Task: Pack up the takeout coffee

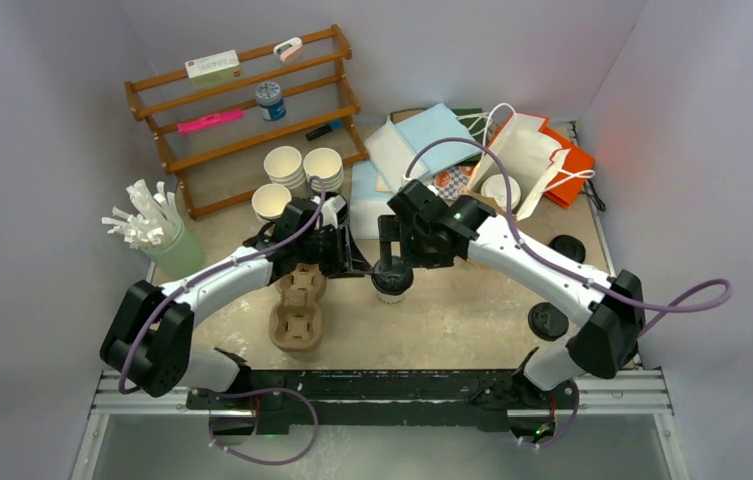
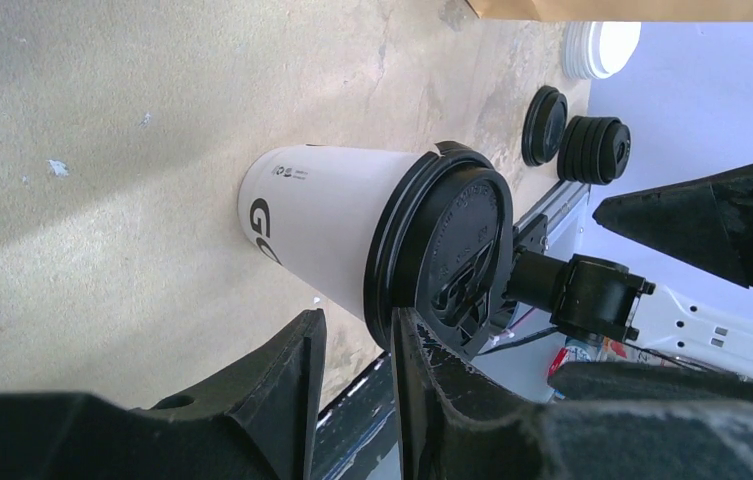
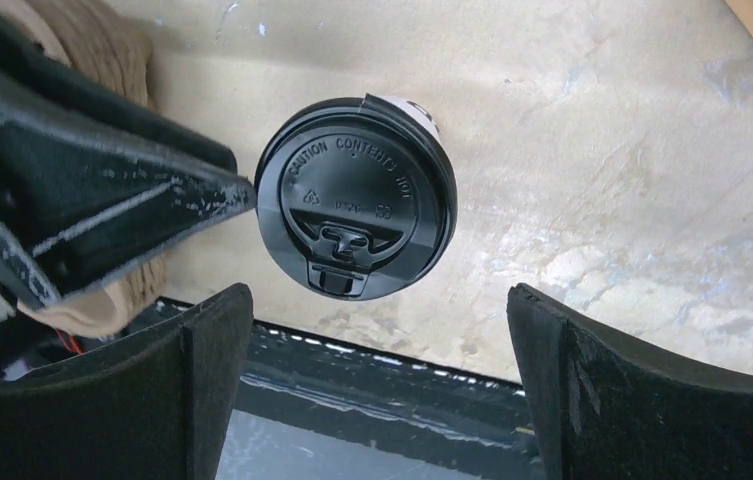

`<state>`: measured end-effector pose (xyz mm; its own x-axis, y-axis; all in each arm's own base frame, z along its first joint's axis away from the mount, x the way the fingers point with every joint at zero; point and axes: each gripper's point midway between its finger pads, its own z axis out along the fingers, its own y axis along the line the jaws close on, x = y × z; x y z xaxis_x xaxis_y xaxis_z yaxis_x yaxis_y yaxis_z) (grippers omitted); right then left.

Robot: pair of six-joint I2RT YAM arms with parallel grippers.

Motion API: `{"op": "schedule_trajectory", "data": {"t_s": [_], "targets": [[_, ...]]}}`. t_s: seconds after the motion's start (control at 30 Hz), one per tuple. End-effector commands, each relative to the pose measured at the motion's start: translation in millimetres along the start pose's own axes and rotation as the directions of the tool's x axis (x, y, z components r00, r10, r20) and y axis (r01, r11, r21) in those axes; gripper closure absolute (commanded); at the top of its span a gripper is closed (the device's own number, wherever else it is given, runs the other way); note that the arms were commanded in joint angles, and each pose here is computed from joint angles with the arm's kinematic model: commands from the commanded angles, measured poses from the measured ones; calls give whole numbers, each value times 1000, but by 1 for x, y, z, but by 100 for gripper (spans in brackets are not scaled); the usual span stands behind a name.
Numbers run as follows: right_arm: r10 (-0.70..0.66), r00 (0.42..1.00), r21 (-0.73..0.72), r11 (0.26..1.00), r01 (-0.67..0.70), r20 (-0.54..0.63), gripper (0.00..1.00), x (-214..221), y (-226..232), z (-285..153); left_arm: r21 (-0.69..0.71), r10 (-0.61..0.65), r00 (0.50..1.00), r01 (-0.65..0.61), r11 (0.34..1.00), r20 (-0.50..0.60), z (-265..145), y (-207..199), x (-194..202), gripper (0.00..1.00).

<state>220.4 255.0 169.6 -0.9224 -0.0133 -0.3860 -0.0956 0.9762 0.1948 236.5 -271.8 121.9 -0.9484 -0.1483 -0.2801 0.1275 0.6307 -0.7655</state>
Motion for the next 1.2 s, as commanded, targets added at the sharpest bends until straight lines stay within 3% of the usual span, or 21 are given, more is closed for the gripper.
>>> {"op": "schedule_trajectory", "data": {"t_s": [0.0,0.13,0.23,0.43,0.53,0.73,0.77,0.93,1.17], "targets": [[-176,979,-153,970,191,107,2,-9,15,-9,19,41,999,-41,999,34,0,-10,-16,67],[-259,948,-191,937,293,184,2,-13,18,-6,22,42,999,-42,999,30,1,-11,-16,67],[-300,943,-150,935,320,146,2,-14,14,-4,20,45,999,-45,999,26,3,-10,-16,67],[-217,971,-137,964,230,105,27,-8,13,5,17,47,999,-47,999,21,4,-9,-17,68],[-184,979,-185,963,198,91,25,-2,20,8,14,49,999,-49,999,19,4,-9,-17,68],[-174,983,-117,977,180,62,28,2,7,17,12,51,999,-52,999,9,5,-7,-15,68],[-175,983,-118,976,181,62,27,2,7,17,12,52,999,-52,999,5,6,-7,-15,68],[-236,969,-76,967,241,69,2,-7,7,22,8,56,998,-56,998,0,6,-5,-14,69],[-310,949,-11,950,311,52,1,-13,2,30,11,56,998,-56,998,-3,7,-6,-15,69]]}}
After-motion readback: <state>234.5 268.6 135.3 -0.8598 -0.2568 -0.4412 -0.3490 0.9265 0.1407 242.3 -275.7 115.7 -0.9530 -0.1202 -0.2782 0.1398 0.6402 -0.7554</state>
